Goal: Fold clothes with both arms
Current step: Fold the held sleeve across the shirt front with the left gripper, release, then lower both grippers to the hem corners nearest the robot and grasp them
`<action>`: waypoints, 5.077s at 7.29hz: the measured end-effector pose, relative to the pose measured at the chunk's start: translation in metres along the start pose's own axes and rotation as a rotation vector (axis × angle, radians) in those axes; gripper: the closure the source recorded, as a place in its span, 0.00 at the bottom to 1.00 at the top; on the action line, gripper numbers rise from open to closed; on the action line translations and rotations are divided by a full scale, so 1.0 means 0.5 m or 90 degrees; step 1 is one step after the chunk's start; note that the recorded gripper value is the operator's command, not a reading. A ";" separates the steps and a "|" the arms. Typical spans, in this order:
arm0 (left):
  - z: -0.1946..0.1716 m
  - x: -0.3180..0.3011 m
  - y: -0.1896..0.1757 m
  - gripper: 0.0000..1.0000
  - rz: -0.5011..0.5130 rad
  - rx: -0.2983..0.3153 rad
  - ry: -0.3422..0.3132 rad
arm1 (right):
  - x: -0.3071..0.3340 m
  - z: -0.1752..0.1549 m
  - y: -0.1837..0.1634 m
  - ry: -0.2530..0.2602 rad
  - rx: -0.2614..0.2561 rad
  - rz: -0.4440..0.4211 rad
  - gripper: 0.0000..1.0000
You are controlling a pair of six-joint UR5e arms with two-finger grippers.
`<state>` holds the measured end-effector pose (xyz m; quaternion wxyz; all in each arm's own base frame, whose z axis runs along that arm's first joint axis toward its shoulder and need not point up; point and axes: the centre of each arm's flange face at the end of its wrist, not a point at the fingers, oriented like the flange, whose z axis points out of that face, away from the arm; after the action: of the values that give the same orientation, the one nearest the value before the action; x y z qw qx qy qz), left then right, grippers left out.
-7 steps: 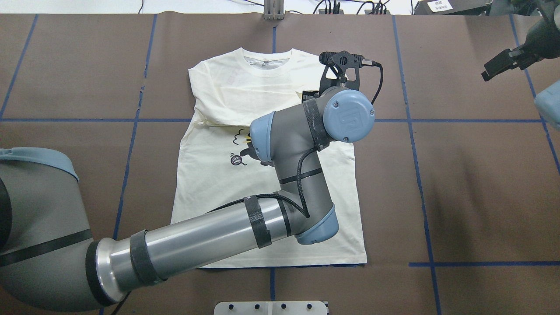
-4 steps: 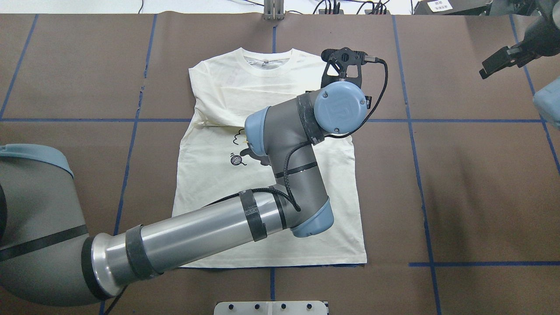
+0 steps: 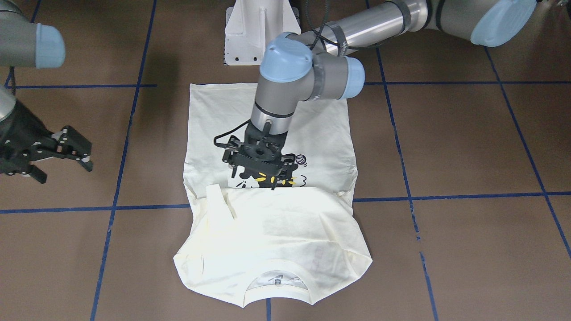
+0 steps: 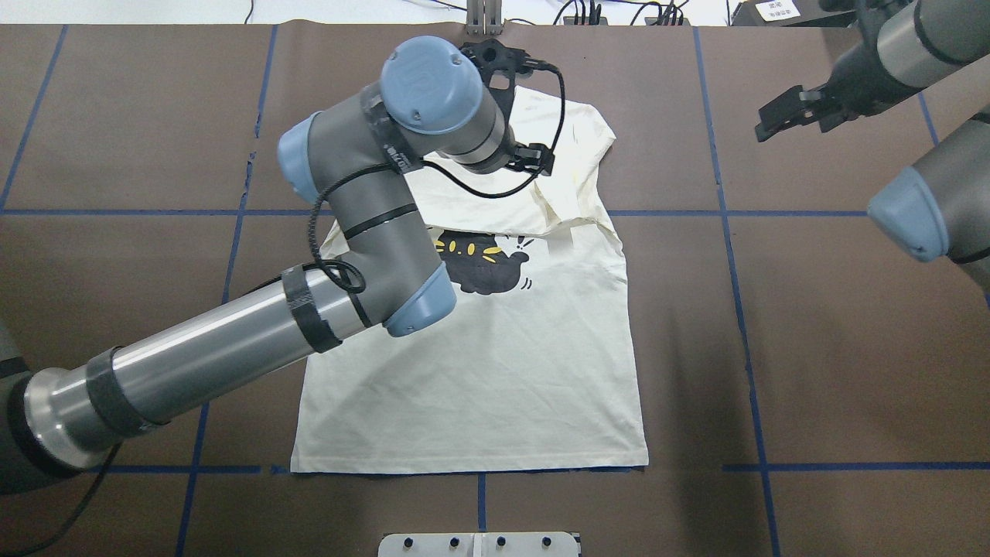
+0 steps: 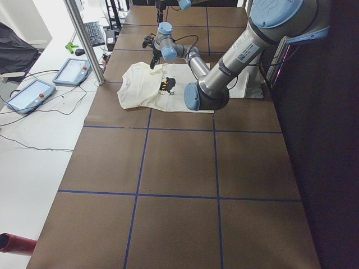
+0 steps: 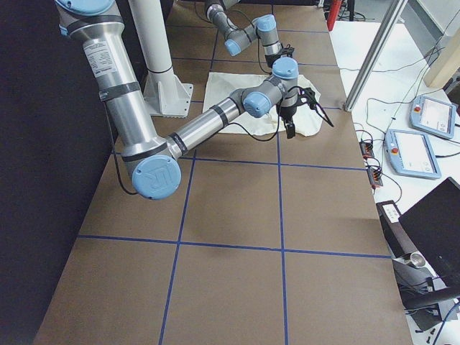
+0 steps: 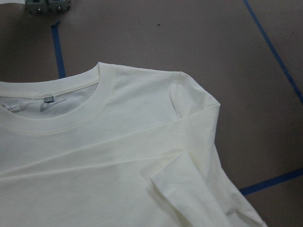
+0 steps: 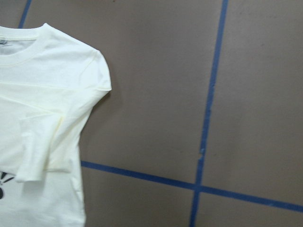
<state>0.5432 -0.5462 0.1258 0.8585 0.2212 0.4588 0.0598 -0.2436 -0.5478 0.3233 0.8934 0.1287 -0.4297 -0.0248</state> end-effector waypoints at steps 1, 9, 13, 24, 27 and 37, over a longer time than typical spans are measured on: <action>-0.038 -0.057 0.045 0.00 0.015 -0.018 -0.018 | -0.089 0.019 0.060 -0.009 0.004 0.044 0.00; -0.124 -0.203 0.605 0.43 -0.202 -0.095 -0.039 | -0.299 0.115 0.685 -0.047 0.036 0.234 0.18; -0.092 -0.209 0.759 0.45 -0.212 -0.143 -0.076 | -0.300 0.116 0.693 -0.047 0.039 0.237 0.16; -0.079 -0.226 0.790 0.95 -0.201 -0.159 -0.096 | -0.297 0.119 0.691 -0.043 0.045 0.236 0.15; -0.081 -0.224 0.789 1.00 -0.201 -0.159 -0.094 | -0.297 0.122 0.694 -0.041 0.045 0.235 0.21; -0.143 -0.191 0.760 1.00 -0.204 -0.151 -0.049 | -0.384 0.272 0.770 0.079 0.052 0.283 0.45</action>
<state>0.4685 -0.2119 0.3292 0.8940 0.0452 0.4446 -0.0326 -0.4953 -0.1746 0.3551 0.8957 0.0681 -0.3922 0.1981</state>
